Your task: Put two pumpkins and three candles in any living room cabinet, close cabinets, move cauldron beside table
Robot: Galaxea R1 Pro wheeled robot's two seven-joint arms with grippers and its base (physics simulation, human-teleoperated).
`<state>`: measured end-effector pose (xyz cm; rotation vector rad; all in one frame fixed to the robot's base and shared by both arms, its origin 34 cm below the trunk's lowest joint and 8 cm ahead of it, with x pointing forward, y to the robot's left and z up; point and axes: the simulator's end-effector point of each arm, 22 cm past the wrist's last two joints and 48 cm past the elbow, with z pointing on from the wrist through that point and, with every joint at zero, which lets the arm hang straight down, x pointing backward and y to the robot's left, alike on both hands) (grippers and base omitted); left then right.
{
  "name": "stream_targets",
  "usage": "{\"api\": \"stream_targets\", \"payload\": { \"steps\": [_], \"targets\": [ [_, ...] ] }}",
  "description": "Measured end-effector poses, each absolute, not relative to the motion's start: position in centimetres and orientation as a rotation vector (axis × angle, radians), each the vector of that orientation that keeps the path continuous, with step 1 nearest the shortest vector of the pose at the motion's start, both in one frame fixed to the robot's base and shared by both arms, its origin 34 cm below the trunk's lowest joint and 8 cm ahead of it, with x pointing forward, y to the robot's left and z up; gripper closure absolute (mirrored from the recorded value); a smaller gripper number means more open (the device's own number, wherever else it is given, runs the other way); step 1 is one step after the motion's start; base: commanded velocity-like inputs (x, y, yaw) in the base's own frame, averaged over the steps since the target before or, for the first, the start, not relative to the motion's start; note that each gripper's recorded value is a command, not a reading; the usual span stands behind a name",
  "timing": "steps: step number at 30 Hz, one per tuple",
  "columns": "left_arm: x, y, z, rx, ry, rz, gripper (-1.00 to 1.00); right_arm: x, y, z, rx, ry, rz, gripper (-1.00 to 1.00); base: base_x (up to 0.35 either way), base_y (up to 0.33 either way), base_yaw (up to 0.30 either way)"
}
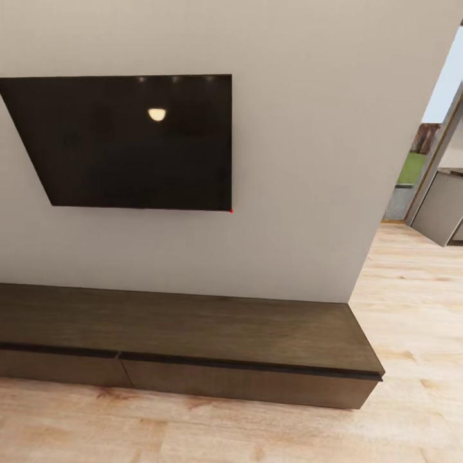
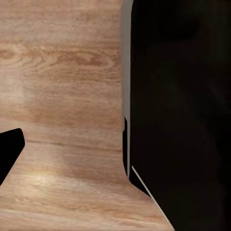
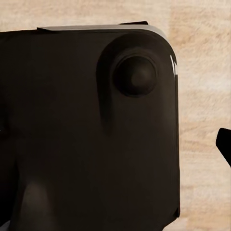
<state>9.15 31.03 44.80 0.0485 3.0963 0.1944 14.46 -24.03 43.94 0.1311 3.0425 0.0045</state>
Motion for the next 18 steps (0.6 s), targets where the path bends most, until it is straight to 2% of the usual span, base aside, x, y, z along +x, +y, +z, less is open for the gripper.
{"api": "stream_targets", "payload": {
  "steps": [6,13,16,18],
  "targets": [
    [9.2,29.8,44.7,0.063,3.099,0.109,-1.00,14.8,-24.0,44.0,0.139,3.028,0.009,-1.00,0.171,0.000,0.000],
    [12.6,29.7,44.4,0.066,3.042,0.082,-1.00,16.4,-23.2,44.1,0.155,2.970,0.082,-1.00,0.026,0.000,0.000],
    [15.5,28.3,44.1,0.063,3.024,-0.030,-1.00,17.0,-21.4,44.4,0.242,2.944,0.230,-1.00,0.002,0.000,0.000],
    [17.9,26.5,44.1,0.057,3.085,-0.231,-1.00,20.3,-21.1,45.0,0.388,2.843,0.353,-1.00,0.000,0.000,0.000]
  ]
}}
